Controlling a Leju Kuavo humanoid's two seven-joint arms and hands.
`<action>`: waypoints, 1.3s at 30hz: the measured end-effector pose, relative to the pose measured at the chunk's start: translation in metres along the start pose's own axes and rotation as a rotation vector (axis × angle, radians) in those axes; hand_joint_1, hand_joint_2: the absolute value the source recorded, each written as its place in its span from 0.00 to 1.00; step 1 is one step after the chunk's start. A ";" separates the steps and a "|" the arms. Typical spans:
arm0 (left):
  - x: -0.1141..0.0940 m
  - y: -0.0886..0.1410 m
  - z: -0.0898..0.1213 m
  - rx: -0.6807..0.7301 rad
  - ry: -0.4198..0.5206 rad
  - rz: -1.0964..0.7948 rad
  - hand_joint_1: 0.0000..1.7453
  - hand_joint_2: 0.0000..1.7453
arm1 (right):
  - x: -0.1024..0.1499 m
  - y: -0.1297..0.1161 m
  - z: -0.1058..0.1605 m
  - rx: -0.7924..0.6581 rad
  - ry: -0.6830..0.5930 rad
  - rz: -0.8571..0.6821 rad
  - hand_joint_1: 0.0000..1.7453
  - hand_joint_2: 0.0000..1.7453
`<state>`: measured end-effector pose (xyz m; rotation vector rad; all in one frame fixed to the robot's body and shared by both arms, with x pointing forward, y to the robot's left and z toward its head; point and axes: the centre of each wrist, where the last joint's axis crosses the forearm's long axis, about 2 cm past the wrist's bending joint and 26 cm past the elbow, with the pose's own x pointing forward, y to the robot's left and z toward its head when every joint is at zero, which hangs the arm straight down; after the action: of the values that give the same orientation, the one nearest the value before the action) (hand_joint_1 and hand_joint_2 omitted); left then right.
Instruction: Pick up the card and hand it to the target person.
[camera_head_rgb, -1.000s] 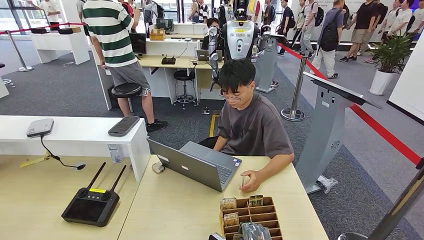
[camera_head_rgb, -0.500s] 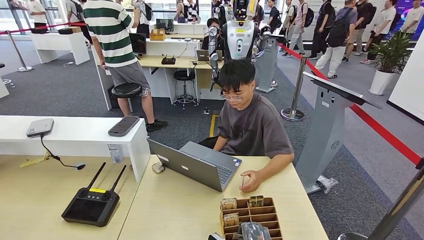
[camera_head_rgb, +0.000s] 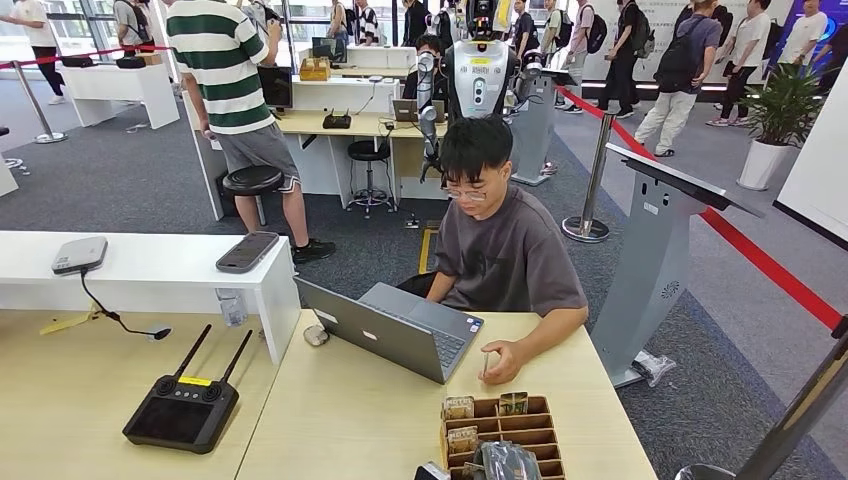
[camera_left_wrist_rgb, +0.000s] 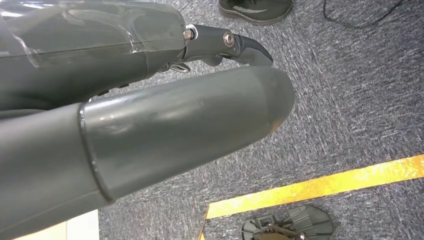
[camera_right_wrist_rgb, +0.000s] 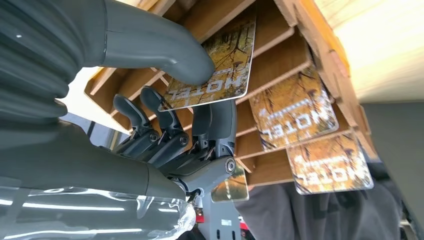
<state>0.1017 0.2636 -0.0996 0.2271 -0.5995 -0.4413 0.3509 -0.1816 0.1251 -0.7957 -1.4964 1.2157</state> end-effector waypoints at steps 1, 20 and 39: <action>0.000 0.000 0.000 0.001 0.000 0.001 0.00 0.00 | 0.001 -0.002 0.000 0.001 -0.005 0.003 0.94 1.00; -0.009 0.004 0.002 0.015 0.008 0.013 0.00 0.00 | 0.013 -0.074 0.009 -0.181 -0.085 -0.026 1.00 1.00; 0.002 0.003 -0.002 0.020 -0.008 0.004 0.00 0.00 | -0.039 -0.105 -0.012 -0.606 0.072 -0.151 0.99 1.00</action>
<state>0.1052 0.2649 -0.0988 0.2430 -0.6122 -0.4333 0.3837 -0.2428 0.2136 -1.0810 -1.8525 0.6089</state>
